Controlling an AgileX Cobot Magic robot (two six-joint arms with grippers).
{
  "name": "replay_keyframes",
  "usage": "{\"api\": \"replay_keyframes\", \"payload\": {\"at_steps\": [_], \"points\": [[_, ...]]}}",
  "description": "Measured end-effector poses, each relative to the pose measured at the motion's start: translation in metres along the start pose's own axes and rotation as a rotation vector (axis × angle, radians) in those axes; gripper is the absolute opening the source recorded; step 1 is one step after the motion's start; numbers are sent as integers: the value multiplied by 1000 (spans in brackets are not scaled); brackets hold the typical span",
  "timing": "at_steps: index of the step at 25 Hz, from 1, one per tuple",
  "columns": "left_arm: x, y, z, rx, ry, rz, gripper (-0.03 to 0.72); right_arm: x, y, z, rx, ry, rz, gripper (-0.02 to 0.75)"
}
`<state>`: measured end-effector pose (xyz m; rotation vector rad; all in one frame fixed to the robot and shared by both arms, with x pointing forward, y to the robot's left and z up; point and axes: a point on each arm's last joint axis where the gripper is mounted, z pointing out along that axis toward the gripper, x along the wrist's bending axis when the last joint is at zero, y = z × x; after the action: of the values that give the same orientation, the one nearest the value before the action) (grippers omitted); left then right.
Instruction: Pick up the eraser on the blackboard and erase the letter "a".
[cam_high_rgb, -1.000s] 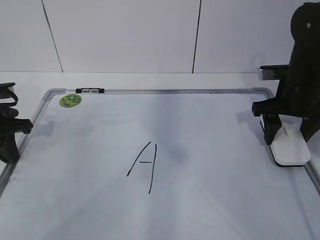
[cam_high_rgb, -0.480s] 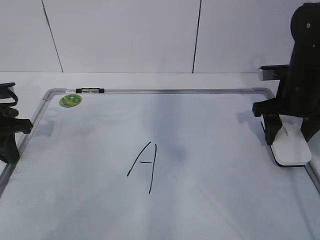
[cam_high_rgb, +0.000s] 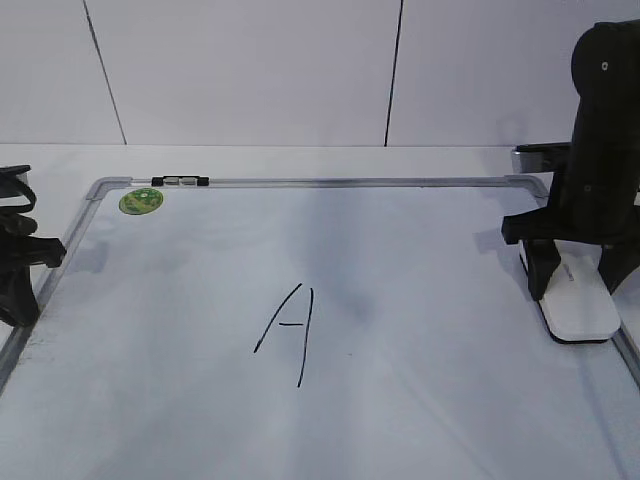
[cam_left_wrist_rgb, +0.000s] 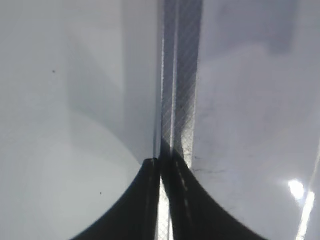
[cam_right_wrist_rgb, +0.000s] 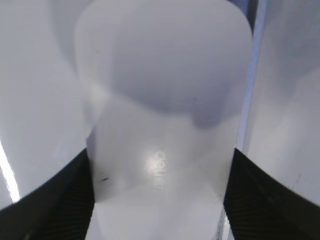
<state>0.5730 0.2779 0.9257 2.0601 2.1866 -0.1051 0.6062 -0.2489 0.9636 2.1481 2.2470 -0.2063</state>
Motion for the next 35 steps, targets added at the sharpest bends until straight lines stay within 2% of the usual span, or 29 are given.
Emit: {"api": "replay_keyframes", "payload": {"at_steps": [11, 19, 29, 35], "points": [[0, 0, 0, 0, 0, 0, 35, 1, 2, 6, 14, -2, -5, 543], [0, 0, 0, 0, 0, 0, 35, 0, 3, 6, 12, -16, -29, 620], [0, 0, 0, 0, 0, 0, 35, -1, 3, 6, 11, -22, -32, 627], [0, 0, 0, 0, 0, 0, 35, -4, 2, -19, -65, -15, -23, 617]]}}
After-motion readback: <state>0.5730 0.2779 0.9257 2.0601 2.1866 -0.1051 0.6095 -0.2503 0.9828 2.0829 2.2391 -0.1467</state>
